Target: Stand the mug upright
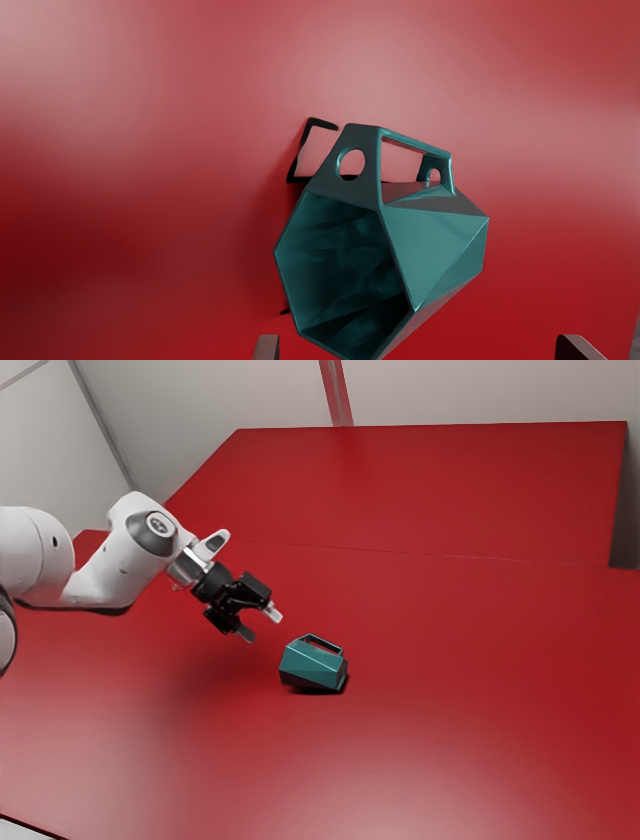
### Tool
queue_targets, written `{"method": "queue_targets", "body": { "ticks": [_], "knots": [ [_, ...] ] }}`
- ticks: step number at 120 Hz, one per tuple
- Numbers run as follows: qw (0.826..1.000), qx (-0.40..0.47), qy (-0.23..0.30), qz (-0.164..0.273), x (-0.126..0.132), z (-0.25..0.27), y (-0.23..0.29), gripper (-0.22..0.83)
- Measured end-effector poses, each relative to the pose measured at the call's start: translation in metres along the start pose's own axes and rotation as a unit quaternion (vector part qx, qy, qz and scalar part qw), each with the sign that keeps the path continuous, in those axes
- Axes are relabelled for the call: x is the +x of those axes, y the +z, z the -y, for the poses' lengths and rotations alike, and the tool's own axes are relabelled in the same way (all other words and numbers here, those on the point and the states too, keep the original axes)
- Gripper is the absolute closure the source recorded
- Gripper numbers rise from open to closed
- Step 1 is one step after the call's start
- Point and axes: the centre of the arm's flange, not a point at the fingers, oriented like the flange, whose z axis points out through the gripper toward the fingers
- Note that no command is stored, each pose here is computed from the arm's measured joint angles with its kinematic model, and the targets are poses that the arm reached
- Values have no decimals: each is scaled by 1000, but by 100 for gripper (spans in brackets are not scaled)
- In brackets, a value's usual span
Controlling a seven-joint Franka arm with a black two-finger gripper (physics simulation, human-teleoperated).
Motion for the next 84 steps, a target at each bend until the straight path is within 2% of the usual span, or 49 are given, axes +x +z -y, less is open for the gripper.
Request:
{"method": "queue_targets", "body": {
  "ticks": [45,73,77,84],
  "knots": [
    [998,-52,31,-4,7,2,50,0],
    [996,-75,41,0,-2,1,69,0],
    [996,-77,42,1,-3,1,70,3],
    [996,-81,46,3,-4,2,71,17]
  ]
}}
